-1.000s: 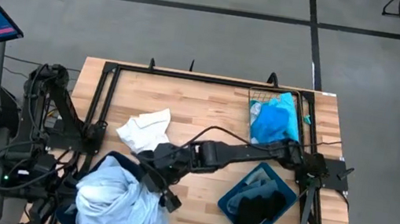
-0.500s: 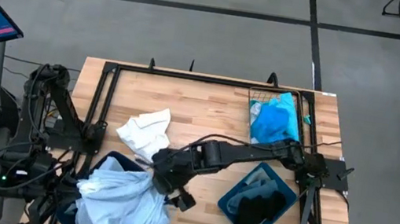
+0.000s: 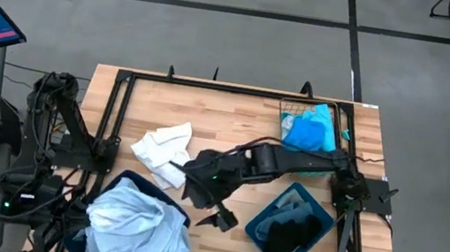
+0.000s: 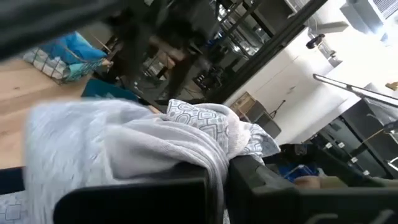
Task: Pick & Place Cloths
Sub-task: Put the white shirt into the laundry organizer
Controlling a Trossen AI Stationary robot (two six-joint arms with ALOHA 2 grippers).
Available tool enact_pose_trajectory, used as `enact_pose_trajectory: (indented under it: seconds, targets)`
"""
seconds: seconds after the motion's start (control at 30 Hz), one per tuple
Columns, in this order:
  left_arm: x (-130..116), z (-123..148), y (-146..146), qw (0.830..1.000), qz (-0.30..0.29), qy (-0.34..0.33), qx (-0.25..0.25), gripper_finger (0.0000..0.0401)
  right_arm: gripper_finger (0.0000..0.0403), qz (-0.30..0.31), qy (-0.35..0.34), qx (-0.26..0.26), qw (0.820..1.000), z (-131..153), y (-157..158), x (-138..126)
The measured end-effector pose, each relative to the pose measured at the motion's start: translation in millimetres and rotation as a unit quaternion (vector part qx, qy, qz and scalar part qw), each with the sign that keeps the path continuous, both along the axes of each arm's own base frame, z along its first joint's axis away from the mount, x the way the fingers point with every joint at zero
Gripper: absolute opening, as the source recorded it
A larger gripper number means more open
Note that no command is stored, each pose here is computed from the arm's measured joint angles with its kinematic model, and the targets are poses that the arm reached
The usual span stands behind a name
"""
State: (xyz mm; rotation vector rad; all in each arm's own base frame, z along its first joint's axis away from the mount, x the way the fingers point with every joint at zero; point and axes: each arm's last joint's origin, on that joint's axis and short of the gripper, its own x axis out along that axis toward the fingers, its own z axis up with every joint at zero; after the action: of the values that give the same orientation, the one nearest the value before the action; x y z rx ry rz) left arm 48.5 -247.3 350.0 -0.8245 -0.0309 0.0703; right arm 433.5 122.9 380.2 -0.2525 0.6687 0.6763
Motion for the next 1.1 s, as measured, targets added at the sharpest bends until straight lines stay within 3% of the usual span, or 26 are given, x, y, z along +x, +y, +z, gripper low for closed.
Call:
enact_pose_trajectory:
  seconds: [0.37,0.57,0.67,0.73,0.83,0.93,1.0,1.1]
  targets:
    - [-6,-35,0,0.998,-0.029,-0.001,-0.048,0.0001,0.0348,-0.024,-0.088,0.053,0.994,79,-16,-57]
    - [-8,-63,4,0.998,-0.034,0.001,-0.059,0.0001,0.0341,-0.039,-0.081,0.072,0.993,103,-24,-89]
    - [4,-74,9,0.995,-0.027,0.003,-0.097,0.0001,0.0338,-0.046,-0.078,0.084,0.992,111,-26,-102]
    - [16,-71,13,0.994,-0.058,0.015,-0.094,0.0001,0.0337,-0.045,-0.081,0.091,0.992,117,-26,-109]
    - [36,-53,21,0.991,-0.119,0.017,-0.05,0.0001,0.0336,-0.041,-0.088,0.095,0.991,122,-25,-116]
    - [49,-32,34,0.979,-0.201,0.007,-0.021,0.0001,0.0336,-0.052,-0.084,0.109,0.989,124,-26,-117]
    - [51,-28,44,0.97,-0.237,0.034,-0.033,0.0001,0.0336,-0.061,-0.074,0.119,0.988,124,-26,-116]
    - [45,-35,59,0.946,-0.283,0.132,-0.085,0.0001,0.0334,-0.068,-0.065,0.128,0.987,123,-25,-115]
